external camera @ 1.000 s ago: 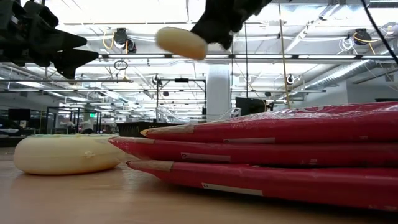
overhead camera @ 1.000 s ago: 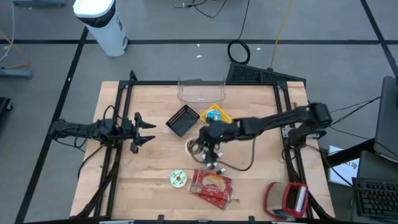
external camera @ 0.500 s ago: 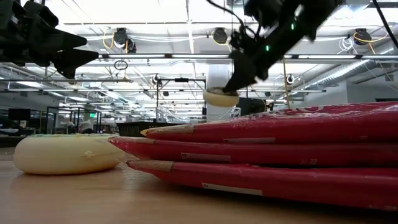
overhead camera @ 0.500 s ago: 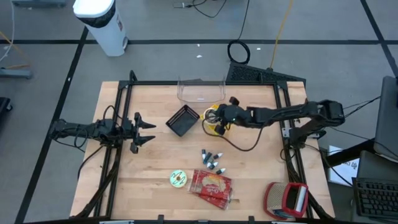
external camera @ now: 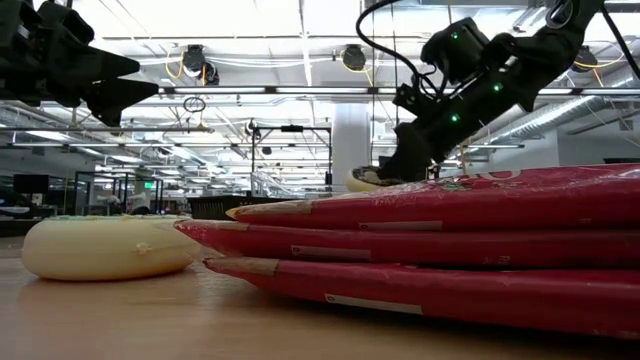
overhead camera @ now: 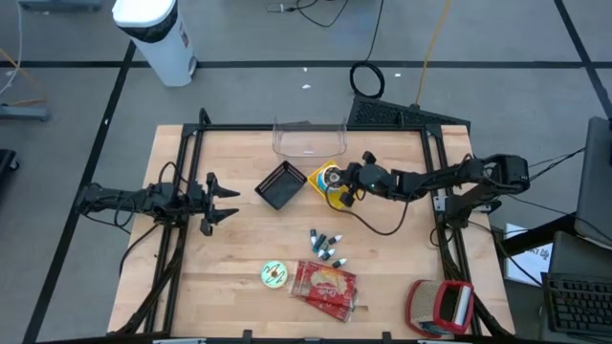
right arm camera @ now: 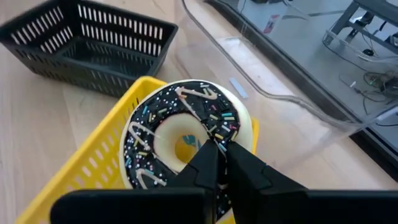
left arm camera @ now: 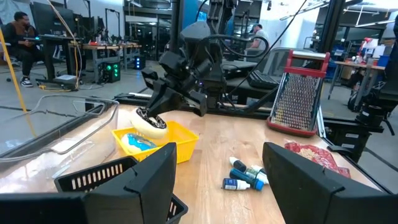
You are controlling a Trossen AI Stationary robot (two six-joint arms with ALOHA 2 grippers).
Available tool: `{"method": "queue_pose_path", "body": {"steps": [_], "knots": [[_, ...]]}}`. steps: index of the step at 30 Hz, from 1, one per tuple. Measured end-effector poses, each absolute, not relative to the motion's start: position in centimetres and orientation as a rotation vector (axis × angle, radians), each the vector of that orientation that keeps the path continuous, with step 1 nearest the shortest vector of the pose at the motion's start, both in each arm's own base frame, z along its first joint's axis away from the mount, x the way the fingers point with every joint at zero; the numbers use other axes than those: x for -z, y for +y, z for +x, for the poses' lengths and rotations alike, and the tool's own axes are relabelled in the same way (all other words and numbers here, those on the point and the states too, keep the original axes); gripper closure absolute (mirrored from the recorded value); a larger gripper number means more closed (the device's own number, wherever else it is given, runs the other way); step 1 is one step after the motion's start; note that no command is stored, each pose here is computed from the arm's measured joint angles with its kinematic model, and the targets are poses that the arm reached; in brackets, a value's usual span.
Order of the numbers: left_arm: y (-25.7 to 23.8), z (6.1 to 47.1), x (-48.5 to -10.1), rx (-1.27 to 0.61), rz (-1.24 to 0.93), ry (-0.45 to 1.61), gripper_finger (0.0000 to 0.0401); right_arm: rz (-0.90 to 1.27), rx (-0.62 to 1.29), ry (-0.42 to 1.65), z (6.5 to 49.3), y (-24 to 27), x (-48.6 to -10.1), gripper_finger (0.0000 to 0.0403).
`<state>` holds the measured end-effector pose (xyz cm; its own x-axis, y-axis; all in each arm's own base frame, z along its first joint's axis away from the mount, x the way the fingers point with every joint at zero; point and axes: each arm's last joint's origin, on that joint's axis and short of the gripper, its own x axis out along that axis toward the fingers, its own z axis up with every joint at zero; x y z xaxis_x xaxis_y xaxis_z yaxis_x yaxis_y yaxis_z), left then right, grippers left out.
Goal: Pick & Place Food Item
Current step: Put the black donut into the yellow bin
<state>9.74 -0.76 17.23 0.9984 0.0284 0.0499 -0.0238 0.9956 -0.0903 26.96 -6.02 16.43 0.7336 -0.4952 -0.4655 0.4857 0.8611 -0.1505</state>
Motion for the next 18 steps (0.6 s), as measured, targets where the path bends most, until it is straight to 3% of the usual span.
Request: {"method": "queue_pose_path", "body": {"steps": [9,18], "knots": [[-0.8,9.7,-17.2,-0.026,-0.09,-0.051,0.016,-0.028,0.512,0.464,27.3,-6.0,-16.9,0.0393],[-0.8,9.7,-17.2,-0.027,-0.09,-0.051,0.016,0.049,0.186,0.322,28.1,-5.2,-18.1,0.0392]]}}
